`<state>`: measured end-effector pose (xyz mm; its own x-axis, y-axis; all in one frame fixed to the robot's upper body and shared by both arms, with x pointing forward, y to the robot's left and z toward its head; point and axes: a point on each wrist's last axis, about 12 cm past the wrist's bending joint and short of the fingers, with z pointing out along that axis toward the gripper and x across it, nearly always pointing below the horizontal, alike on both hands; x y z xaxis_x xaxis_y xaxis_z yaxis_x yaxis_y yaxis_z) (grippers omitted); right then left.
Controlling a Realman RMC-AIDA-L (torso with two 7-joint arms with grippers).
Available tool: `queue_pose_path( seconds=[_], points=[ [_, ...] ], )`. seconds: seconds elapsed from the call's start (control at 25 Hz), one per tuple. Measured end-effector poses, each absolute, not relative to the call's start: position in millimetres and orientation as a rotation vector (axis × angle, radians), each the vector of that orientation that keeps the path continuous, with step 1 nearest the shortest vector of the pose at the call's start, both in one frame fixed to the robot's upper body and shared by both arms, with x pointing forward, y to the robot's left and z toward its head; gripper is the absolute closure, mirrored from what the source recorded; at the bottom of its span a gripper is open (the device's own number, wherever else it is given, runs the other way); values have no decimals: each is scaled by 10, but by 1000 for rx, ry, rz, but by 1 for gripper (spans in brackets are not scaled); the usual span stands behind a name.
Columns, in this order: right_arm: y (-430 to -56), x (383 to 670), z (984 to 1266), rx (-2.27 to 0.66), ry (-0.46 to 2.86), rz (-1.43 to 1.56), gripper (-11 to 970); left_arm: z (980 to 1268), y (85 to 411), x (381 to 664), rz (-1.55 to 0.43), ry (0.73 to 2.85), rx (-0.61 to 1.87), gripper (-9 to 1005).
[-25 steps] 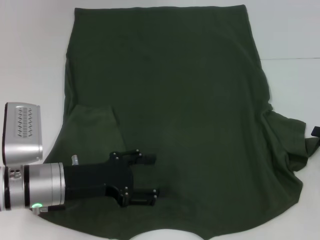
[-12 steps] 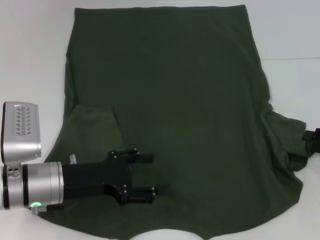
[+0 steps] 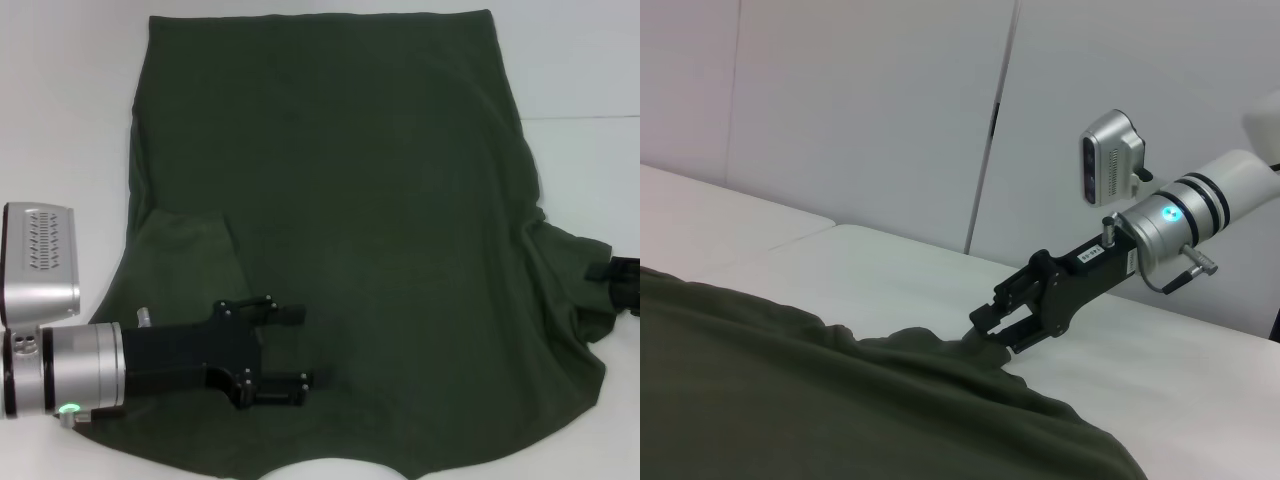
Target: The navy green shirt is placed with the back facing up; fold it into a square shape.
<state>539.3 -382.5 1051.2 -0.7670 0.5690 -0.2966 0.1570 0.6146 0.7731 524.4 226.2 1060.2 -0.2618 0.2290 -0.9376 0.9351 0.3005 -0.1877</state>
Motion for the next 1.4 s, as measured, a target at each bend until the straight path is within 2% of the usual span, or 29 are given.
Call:
queue_pose_path(
  seconds=[0.24, 0.92, 1.0, 1.4],
  points=[
    [-3715, 5470, 10500, 561, 2298, 1042, 450, 10603, 2265, 5252, -1012, 1700, 1065, 137],
    [-3680, 5475, 10468, 542, 2311, 1033, 573, 10621, 2264, 5278, -999, 1697, 1071, 138],
    [-3678, 5482, 10469, 533, 2313, 1026, 794, 10627, 2267, 5283, -995, 1696, 1072, 138],
    [-3714, 5480, 10482, 532, 2305, 1014, 939, 10630, 2268, 5286, -995, 1696, 1071, 138]
  ],
)
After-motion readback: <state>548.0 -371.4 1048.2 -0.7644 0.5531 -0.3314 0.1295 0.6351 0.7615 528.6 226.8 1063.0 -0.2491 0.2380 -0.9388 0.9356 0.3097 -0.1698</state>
